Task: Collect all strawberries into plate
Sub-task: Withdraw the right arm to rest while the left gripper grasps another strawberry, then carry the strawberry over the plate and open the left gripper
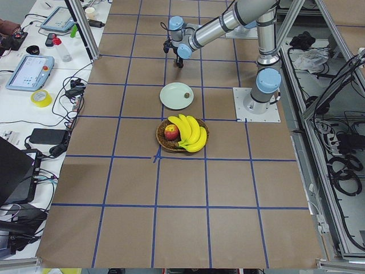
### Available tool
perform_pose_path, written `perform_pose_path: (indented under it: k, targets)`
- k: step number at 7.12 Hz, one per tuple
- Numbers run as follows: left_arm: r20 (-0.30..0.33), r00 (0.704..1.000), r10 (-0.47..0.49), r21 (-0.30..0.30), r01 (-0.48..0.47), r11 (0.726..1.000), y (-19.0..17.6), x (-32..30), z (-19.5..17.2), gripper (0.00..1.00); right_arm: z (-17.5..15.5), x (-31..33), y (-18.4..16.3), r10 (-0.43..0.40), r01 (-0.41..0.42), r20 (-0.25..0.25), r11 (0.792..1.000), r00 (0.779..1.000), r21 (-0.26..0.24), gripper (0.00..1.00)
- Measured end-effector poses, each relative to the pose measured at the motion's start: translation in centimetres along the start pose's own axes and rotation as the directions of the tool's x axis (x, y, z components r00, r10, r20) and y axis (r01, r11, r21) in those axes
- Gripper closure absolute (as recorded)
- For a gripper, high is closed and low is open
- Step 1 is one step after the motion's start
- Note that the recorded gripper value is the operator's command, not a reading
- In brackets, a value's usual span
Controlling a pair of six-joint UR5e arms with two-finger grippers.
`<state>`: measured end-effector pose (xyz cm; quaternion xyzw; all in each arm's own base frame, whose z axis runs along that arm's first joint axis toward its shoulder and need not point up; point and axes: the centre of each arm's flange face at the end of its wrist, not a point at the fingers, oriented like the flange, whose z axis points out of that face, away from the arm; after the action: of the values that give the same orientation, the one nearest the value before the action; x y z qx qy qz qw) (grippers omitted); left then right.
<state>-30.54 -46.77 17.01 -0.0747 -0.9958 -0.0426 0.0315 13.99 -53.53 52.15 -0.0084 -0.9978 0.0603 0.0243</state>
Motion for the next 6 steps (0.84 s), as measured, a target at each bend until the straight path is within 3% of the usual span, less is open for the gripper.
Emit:
perform_pose_path:
  k: [3, 6]
  targets:
    - [0.052, 0.998, 0.028, 0.062, -0.031, 0.998, -1.0, -3.6, -4.9, 0.99, -0.1, -0.7, 0.0, -0.004, 0.003, 0.054, 1.0, 0.999, 0.01, 0.0]
    - [0.098, 0.993, -0.069, 0.028, 0.066, 0.997, -1.7, -16.2, -9.4, 0.99, -0.2, -0.7, -0.1, -0.003, 0.002, 0.06, 1.0, 0.998, 0.015, 0.0]
